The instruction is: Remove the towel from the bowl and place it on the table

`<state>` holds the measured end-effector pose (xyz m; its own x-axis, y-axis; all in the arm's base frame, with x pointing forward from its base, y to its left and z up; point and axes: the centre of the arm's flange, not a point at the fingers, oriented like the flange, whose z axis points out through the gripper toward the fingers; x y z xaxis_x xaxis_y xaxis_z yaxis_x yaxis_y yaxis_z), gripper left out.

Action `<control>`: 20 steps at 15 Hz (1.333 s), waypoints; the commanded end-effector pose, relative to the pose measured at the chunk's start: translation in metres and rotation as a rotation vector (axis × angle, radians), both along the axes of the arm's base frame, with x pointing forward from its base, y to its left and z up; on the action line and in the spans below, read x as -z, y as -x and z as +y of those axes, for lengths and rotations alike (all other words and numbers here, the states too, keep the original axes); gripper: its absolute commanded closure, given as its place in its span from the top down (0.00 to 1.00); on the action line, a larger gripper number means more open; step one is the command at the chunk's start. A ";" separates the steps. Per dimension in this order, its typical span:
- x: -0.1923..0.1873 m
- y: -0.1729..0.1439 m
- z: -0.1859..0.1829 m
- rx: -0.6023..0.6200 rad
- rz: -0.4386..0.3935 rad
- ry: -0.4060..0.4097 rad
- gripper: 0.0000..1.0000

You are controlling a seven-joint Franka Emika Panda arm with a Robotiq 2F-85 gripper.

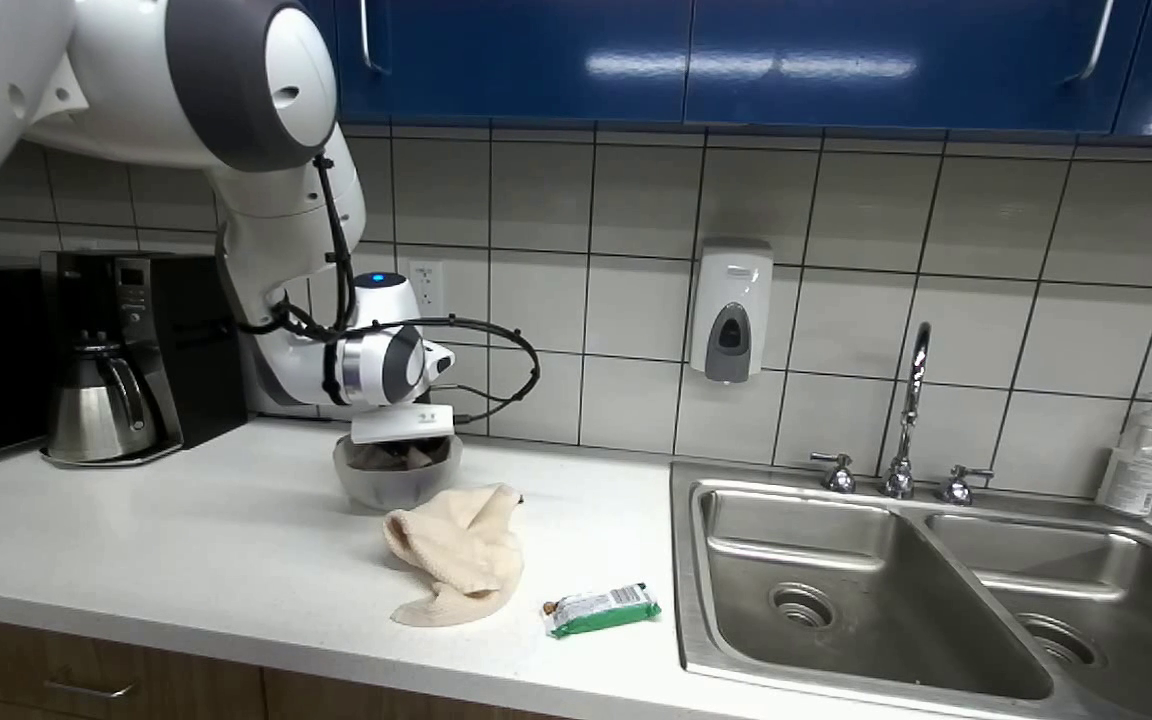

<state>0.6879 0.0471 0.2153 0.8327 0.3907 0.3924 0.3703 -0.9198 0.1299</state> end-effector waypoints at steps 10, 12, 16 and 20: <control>-0.080 0.079 -0.001 -0.028 -0.127 -0.014 0.02; -0.094 0.092 0.003 -0.037 -0.145 -0.013 0.02; -0.117 0.114 0.011 -0.057 -0.169 -0.008 0.02; -0.139 0.133 0.022 -0.087 -0.197 0.003 0.02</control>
